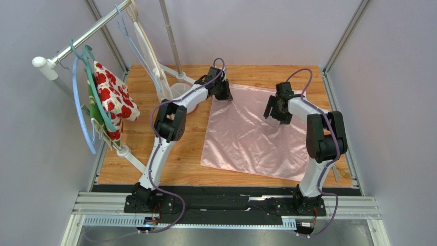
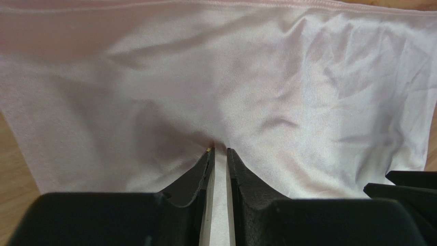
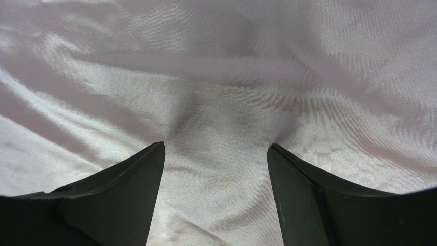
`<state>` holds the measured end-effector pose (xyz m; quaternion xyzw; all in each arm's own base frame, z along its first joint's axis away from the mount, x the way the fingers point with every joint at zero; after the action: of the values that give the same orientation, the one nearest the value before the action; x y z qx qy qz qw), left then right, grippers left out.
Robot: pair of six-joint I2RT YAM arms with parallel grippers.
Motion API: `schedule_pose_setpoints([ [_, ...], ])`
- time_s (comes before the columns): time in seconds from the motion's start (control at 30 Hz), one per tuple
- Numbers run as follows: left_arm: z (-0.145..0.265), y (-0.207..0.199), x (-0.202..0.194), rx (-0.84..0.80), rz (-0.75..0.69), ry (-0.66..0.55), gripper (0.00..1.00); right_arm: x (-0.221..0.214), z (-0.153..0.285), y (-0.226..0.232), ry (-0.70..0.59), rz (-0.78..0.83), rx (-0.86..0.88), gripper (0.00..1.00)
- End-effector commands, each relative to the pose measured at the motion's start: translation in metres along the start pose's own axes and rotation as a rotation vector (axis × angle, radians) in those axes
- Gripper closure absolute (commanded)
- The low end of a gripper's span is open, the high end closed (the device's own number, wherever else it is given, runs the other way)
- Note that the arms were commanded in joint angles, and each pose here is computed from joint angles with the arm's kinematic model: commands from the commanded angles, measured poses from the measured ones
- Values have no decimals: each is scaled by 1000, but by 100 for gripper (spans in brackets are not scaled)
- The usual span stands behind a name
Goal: Fold the napkin into a case and place the utensils inside
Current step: Flatten out the crumpled napkin at the center of the board.
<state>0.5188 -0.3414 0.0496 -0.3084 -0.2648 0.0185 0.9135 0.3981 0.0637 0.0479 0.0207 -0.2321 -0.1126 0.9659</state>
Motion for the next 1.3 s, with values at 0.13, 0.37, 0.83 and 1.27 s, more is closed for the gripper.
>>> schedule_pose_setpoints([
  [0.13,63,-58,42,-175,-113,-83,69,54,25,4,-124,-55,57,21],
  [0.37,94,-52,1,-96,7,-13,78,67,42,-11,-117,-37,21,21],
  [0.83,76,-8,-81,133,70,67,84,-26,48,-37,-5,-87,-48,32],
  [1.27,29,19,-50,137,101,116,82,11,-6,-22,31,-65,-48,32],
])
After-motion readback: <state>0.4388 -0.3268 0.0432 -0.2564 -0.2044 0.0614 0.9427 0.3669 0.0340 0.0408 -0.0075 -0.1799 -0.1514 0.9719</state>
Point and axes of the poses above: each gripper's point midway between its finger pads, its own z axis back along the fingers, its own y axis along the line the jaws close on, x = y × z, the point moved 2 cm from there along z, back along the fingers, and after that the axes turned 7 degrees about z, right-handed, at the moved point
